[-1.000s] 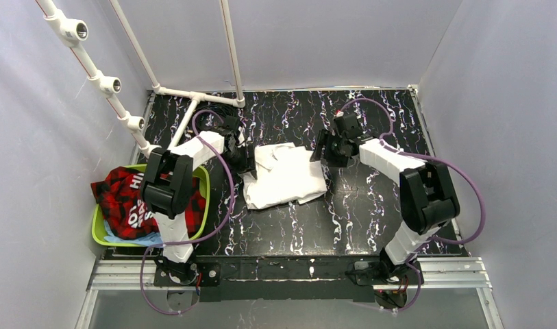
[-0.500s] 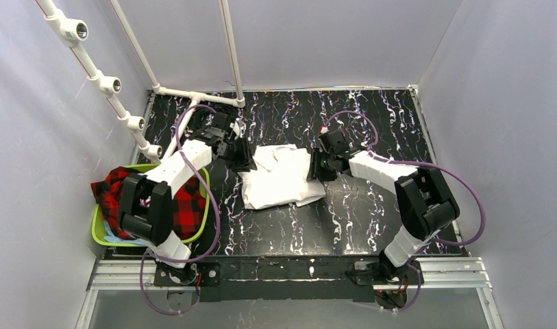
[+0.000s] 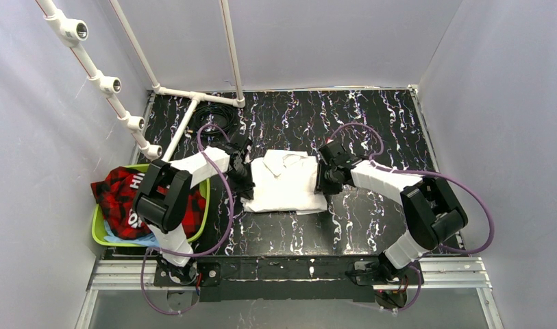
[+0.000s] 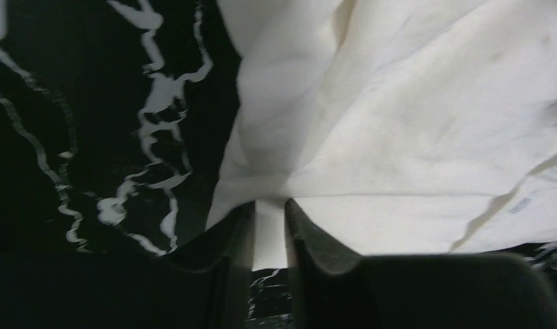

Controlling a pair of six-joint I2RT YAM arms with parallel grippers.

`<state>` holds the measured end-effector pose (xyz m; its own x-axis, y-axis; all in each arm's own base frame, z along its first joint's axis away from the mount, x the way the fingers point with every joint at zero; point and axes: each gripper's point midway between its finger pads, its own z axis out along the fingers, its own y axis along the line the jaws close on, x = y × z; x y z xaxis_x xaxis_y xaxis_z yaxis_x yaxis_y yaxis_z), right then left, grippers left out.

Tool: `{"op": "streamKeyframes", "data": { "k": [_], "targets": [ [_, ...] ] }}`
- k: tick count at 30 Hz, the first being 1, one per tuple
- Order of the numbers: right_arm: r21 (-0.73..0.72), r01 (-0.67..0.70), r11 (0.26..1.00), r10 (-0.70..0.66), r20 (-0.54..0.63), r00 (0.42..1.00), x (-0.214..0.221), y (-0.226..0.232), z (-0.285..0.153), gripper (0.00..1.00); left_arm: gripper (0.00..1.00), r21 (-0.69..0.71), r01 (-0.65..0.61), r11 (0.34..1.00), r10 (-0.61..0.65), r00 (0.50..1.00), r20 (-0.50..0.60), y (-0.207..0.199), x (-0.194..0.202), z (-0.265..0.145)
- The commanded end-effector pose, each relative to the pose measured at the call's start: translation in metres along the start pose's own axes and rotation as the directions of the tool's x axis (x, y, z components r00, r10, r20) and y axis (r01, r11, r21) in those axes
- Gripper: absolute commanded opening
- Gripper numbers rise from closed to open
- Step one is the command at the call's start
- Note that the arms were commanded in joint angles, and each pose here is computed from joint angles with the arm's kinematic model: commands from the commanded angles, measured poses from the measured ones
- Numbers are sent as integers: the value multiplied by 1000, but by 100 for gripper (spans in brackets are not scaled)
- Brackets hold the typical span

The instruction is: Set up the pet bed

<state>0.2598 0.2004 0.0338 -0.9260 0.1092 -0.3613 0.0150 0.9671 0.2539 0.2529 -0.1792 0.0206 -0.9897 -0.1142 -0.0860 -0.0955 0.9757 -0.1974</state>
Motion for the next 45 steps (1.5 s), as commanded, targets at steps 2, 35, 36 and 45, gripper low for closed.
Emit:
{"op": "streamKeyframes", "data": {
  "k": [2,35,36,45],
  "targets": [
    [42,2,999,-6,79,997,-27,1,-25,62,40,-143,-46,989,57,996,73,26,-15,-46],
    [-131,-95,987,108,96,989,-111,10,35,70,43,107,-9,994,-5,992,127,-27,-123,-25],
    [-129,-95,987,107,92,990,-110,10,37,69,45,92,-17,996,5,991,131,-25,-124,-24],
    [-264,-68,962,103,118,988,-114,33,24,17,33,156,-23,988,13,998,62,-34,-113,-17]
  ]
}}
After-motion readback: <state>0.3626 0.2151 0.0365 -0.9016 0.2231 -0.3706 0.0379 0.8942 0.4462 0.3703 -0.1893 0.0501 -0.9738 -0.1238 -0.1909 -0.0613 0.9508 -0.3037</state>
